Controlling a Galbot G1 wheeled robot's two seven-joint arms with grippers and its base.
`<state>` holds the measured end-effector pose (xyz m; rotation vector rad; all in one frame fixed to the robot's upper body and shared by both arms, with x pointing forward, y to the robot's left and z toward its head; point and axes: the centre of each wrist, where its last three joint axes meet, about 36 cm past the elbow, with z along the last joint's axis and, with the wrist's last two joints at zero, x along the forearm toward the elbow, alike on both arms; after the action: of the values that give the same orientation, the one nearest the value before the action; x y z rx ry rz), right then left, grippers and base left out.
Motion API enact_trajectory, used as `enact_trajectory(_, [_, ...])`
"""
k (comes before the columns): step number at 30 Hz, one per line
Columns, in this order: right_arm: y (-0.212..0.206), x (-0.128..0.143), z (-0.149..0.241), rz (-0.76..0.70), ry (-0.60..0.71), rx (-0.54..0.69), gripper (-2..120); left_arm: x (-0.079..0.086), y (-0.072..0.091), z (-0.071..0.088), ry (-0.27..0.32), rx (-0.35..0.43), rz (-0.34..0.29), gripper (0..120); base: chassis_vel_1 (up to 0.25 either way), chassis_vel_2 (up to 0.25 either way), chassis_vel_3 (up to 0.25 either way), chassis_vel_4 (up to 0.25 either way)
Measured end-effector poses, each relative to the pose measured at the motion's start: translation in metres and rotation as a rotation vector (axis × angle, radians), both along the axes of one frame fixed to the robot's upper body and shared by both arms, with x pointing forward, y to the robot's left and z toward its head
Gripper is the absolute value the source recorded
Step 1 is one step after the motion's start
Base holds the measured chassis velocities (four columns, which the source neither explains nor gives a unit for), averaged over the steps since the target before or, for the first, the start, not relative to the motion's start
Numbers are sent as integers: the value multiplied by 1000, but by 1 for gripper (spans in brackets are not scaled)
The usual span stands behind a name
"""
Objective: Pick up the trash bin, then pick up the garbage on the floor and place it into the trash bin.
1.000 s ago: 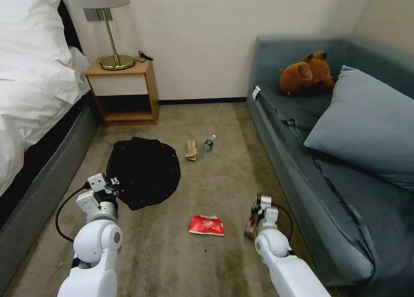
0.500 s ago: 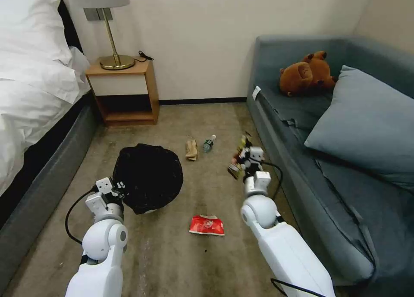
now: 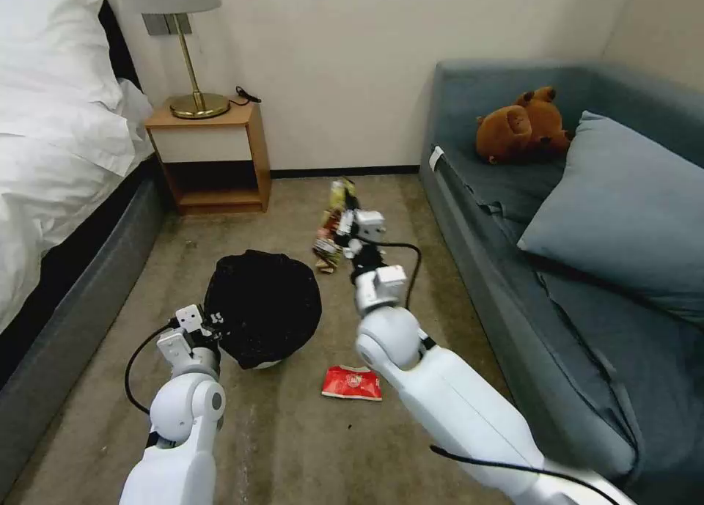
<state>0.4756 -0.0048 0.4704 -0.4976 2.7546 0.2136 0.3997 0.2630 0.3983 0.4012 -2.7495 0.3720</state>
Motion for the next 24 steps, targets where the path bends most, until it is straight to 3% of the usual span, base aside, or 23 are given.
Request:
enact_trajectory(15, [34,-7,-15,64,13,-43,0,1,-4,-2,3,-12,-3,4,0,0,0,0])
enact_trajectory(24, [62,-11,-66,80,45,-109,0,-2,-8,10,-21,-48,-2,4,0,0,0,0])
